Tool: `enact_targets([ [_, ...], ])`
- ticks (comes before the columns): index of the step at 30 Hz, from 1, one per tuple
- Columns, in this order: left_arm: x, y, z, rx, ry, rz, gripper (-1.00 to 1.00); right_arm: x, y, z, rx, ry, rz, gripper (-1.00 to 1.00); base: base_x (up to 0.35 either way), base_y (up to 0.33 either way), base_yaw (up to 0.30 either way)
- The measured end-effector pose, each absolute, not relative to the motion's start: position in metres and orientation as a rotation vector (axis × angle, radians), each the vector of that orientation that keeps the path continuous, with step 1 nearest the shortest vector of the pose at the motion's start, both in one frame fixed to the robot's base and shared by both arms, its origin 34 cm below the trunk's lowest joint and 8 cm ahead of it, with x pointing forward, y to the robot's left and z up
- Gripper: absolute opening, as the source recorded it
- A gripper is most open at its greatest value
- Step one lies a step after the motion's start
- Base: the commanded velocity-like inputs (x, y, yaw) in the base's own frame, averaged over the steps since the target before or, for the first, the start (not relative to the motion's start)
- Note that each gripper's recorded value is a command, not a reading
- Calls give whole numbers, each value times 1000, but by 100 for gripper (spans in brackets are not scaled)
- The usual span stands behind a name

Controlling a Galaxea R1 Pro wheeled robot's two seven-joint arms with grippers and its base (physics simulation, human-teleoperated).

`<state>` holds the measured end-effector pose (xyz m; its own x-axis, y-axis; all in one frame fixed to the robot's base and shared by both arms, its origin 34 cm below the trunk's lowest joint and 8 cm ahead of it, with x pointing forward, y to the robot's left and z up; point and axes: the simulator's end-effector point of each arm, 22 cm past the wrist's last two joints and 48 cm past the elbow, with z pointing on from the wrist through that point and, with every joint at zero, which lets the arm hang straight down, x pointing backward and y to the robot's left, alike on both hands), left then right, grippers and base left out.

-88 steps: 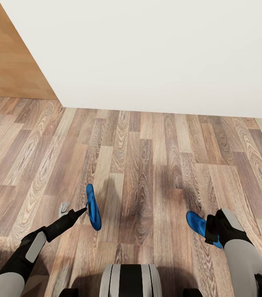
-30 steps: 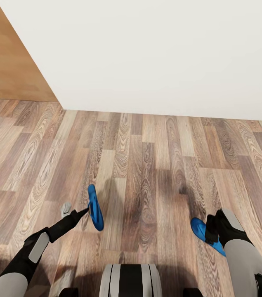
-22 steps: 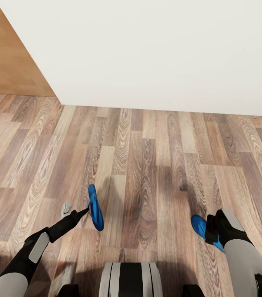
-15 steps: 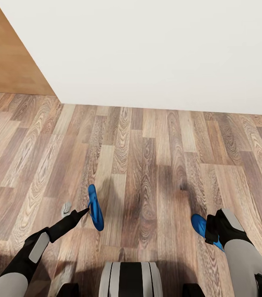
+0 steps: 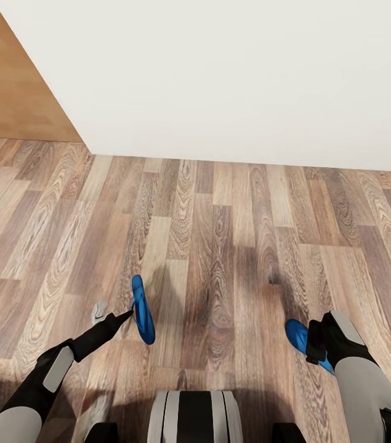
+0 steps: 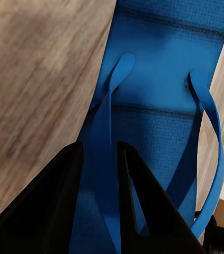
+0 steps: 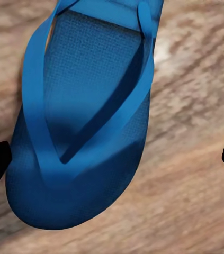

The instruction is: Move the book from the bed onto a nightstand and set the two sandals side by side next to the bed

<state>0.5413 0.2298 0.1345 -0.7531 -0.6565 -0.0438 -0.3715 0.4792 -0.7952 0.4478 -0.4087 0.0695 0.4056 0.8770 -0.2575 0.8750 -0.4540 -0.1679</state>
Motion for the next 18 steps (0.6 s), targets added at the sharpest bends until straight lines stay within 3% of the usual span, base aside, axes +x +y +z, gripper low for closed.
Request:
enact_targets([
  [18, 541, 230, 134, -865, 2387, -1159, -100, 454, -411, 71, -2639, -1649, 478, 100, 0, 0, 0],
])
